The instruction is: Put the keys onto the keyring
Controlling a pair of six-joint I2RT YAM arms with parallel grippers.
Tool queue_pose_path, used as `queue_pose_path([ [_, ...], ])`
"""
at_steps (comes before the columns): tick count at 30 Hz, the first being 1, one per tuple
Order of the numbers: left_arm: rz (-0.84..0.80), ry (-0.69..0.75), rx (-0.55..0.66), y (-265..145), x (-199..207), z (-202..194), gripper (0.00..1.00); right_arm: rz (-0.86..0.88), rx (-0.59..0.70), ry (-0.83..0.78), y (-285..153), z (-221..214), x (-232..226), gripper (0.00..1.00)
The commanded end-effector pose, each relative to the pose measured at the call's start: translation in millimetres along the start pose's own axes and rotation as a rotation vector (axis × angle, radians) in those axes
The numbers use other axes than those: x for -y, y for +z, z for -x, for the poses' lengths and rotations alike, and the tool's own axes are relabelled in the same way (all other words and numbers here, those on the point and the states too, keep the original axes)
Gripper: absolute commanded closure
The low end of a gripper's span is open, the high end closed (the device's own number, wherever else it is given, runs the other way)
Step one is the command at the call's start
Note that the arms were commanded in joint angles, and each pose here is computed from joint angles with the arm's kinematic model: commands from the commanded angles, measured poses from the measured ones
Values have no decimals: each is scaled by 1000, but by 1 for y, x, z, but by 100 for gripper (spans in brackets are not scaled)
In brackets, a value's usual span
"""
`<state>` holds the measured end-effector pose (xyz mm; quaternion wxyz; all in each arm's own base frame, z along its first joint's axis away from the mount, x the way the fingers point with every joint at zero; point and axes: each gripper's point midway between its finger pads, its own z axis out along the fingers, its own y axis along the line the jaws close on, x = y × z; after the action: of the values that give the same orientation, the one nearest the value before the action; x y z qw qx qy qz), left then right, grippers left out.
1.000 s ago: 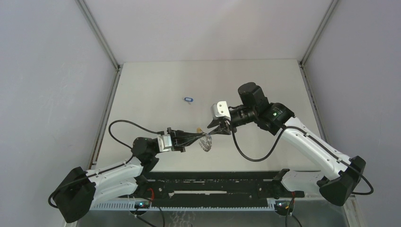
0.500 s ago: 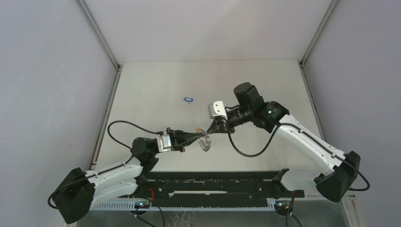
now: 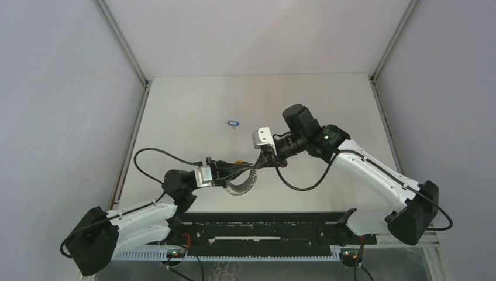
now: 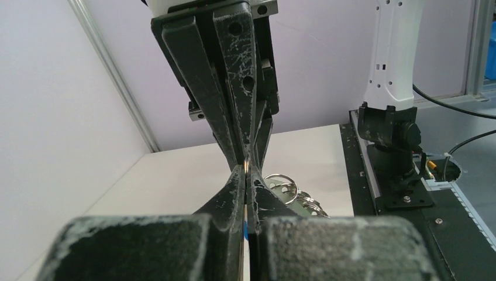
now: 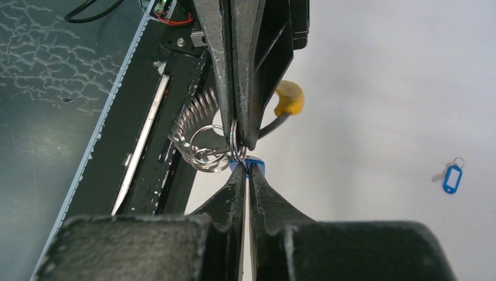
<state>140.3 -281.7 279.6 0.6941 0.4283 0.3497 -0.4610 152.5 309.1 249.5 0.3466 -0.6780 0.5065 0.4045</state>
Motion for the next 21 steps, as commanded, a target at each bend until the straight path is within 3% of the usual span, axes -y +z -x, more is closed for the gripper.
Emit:
queue_pose_path([
  [1, 12, 58, 107, 1, -4, 28, 100, 17, -43, 29, 10, -7, -4, 98],
  [5, 18, 50, 101, 0, -4, 25, 100, -32, -60, -7, 3, -4, -1, 82],
  [8, 23, 48, 96, -2, -4, 23, 100, -72, -40, -44, -9, 5, 0, 76],
  [16, 7, 33, 87, -1, -2, 19, 100, -216, 37, -176, -31, 24, 8, 71],
  [21, 0, 30, 95, 0, -1, 22, 100, -179, 95, -218, -28, 34, 2, 69],
])
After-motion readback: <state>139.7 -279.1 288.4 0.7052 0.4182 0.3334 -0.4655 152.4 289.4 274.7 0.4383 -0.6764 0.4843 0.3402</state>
